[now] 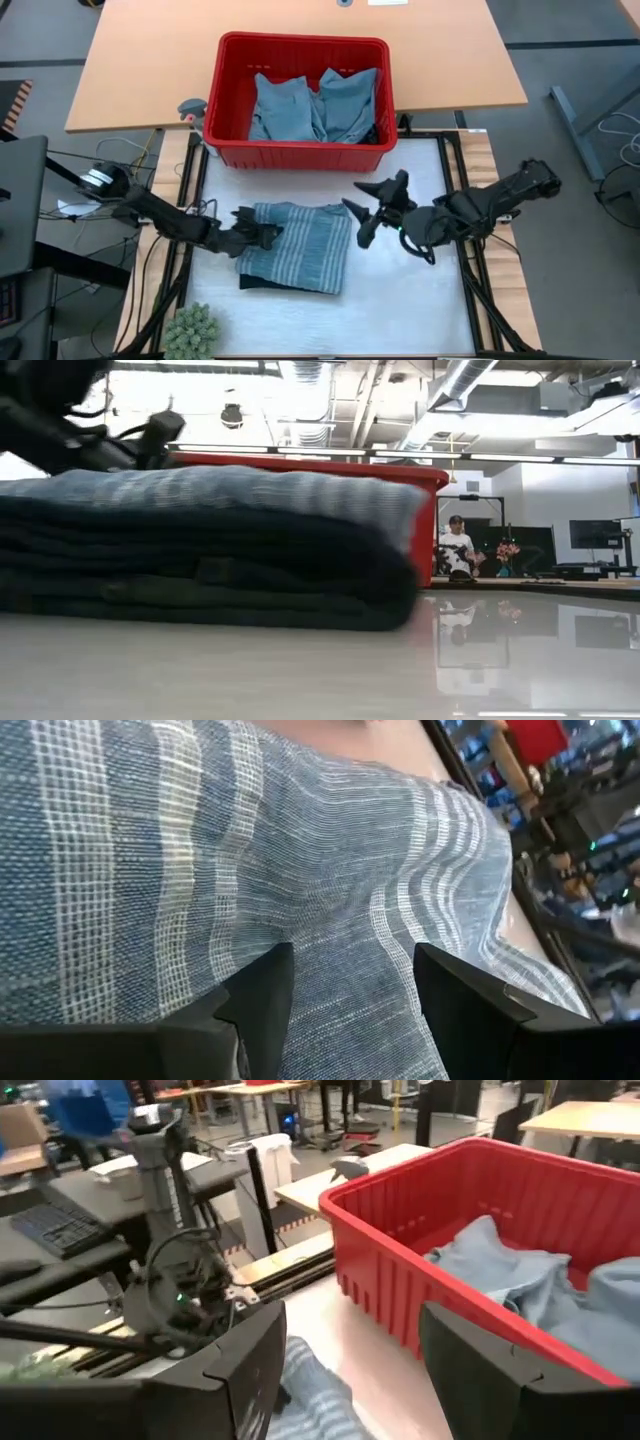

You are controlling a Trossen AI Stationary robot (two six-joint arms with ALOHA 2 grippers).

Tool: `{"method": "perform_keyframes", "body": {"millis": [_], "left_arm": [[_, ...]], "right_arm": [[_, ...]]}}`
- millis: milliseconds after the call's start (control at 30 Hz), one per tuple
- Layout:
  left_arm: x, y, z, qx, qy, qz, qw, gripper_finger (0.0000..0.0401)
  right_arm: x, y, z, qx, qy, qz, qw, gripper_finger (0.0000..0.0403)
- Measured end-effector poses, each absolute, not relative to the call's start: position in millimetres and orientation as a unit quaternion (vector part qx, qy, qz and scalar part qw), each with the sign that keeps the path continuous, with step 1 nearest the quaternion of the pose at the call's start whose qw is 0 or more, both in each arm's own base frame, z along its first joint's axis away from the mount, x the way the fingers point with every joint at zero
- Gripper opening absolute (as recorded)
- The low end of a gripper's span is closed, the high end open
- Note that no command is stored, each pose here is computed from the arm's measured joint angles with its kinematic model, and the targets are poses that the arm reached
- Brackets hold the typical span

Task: Fold Laundry from Bin
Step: Stack the folded light blue shirt on top of the folded black pants

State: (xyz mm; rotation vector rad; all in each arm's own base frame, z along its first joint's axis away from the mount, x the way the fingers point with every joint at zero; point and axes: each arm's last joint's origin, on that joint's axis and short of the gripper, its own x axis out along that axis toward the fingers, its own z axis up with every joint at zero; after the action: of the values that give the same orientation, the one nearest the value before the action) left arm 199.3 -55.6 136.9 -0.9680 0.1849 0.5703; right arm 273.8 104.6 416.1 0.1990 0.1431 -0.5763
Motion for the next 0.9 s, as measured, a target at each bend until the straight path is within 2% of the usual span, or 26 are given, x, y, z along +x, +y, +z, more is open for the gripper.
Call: {"method": "perform_keyframes", "body": {"millis": [233,433,633,733,900], "left_arm": [[268.7,-60.1,167.2,-0.411,0.104,0.228,0.877,0.0199],[290.5,-54.3,204.8,-0.396,0.111,0.152,0.899,0.0199],[274.5,-48.6,253.0,-0.354,0.132,0.091,0.921,0.0199],[255.4,-43.1,267.2,-0.327,0.172,0.127,0.920,0.0199],[222.3,-39.1,262.9,-0.331,0.275,0.178,0.885,0.0199]], "right_arm": [[280.1,116.4,398.8,0.103,0.094,-0.285,0.948,0.0255],[276.8,129.2,396.7,0.111,0.095,-0.267,0.952,0.0255],[269.6,142.4,389.6,0.126,0.112,-0.254,0.952,0.0248],[269.6,148.2,380.8,0.136,0.130,-0.251,0.949,0.0233],[283.1,155.5,369.1,0.150,0.131,-0.253,0.947,0.0209]]}}
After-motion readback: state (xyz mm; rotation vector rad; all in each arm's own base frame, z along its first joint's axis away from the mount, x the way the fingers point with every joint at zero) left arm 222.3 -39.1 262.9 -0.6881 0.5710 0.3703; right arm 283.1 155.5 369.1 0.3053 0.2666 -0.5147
